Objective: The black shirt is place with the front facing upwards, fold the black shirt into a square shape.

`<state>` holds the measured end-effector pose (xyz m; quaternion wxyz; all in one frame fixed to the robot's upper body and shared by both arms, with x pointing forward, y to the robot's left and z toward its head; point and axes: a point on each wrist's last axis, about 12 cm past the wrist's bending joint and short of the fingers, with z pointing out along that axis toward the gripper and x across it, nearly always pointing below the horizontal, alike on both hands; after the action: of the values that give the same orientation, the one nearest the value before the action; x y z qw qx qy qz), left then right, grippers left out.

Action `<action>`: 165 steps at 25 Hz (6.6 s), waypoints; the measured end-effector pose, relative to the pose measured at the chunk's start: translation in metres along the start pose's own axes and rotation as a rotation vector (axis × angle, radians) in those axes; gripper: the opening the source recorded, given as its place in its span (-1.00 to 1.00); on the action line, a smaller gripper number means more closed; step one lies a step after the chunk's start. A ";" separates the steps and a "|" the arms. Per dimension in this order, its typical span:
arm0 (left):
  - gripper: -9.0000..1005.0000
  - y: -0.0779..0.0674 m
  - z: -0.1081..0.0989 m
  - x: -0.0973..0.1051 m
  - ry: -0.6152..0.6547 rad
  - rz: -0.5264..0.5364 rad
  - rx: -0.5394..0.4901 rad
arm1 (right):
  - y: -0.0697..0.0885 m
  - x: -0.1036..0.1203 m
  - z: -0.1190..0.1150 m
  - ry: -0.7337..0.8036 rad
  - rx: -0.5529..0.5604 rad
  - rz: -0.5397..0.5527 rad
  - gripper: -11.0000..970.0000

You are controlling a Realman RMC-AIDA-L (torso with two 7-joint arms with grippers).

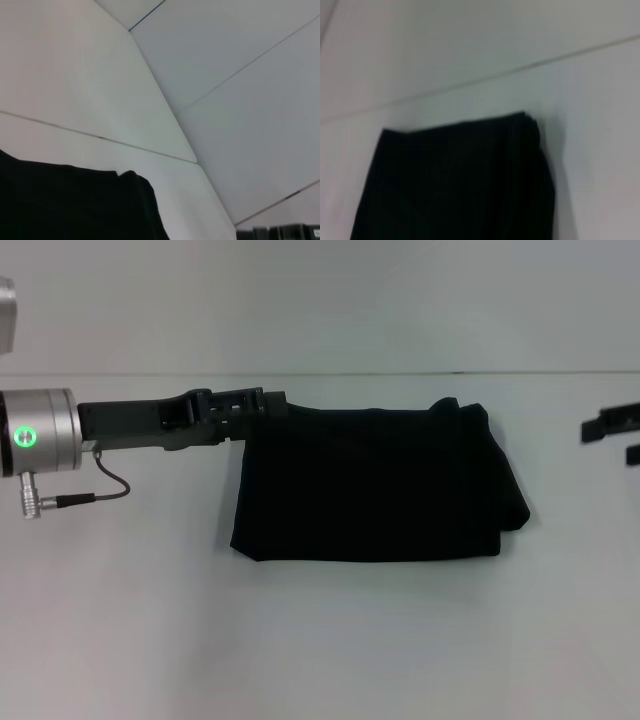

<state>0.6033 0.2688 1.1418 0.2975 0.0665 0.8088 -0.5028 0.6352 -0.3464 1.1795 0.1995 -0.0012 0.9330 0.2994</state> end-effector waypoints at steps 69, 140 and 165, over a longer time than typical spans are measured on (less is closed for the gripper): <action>0.89 0.004 0.011 -0.002 -0.086 0.015 -0.036 | 0.070 0.012 0.140 -0.063 0.046 -0.008 -0.11; 0.89 0.013 0.027 0.038 0.166 -0.283 -0.042 | -0.034 -0.015 -0.069 -0.348 -0.240 0.182 0.43; 0.89 0.044 0.034 0.056 0.098 -0.342 -0.254 | -0.023 -0.020 -0.062 -0.319 -0.248 0.156 0.89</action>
<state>0.5900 0.2507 1.0663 0.1742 -0.0853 0.8786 -0.4364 0.6335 -0.4026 1.2206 0.3189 0.0939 0.8431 0.4227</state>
